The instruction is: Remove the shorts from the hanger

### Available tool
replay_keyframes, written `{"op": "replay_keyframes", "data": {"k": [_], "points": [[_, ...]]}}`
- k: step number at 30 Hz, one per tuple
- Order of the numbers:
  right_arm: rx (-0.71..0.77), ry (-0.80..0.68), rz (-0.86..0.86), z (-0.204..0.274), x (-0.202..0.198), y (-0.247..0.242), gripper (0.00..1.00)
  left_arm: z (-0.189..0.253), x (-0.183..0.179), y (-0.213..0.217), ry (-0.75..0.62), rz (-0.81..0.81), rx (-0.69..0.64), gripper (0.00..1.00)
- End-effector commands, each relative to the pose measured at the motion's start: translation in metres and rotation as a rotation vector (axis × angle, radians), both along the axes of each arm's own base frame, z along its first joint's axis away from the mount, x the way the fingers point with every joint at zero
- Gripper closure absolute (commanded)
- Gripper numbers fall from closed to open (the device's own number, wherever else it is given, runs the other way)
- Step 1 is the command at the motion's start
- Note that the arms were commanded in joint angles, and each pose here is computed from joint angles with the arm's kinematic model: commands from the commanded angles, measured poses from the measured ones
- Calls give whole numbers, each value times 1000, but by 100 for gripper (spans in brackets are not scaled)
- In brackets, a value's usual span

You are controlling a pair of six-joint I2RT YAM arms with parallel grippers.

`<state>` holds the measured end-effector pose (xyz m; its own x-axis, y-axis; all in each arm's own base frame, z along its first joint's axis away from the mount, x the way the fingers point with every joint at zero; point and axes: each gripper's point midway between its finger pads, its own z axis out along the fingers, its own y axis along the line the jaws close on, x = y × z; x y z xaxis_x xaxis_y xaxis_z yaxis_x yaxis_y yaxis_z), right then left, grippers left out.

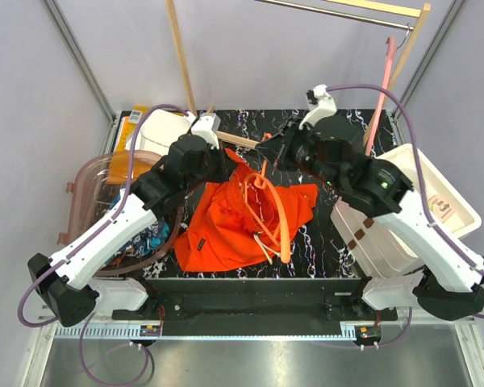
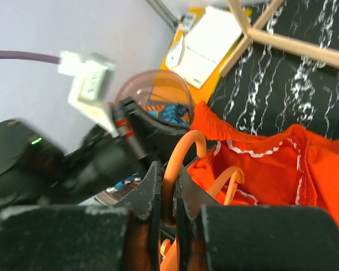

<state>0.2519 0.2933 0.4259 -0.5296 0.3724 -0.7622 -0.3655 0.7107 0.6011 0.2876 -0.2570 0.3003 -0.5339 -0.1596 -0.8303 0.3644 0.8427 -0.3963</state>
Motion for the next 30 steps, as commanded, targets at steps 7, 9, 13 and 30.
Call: {"op": "replay_keyframes", "data": {"k": [7, 9, 13, 30], "points": [[-60, -211, -166, 80, -17, -84, 100, 73, 39, -68, -66, -215, -167, 94], [-94, -217, -193, 77, -13, -89, 100, 71, 36, -63, -49, -208, -136, 74], [-148, -229, -217, 68, -8, -92, 100, 81, 21, -28, -141, -137, -115, 21], [-402, -246, -422, 22, 56, -81, 100, 147, -158, -65, -151, -668, -569, 10]]}}
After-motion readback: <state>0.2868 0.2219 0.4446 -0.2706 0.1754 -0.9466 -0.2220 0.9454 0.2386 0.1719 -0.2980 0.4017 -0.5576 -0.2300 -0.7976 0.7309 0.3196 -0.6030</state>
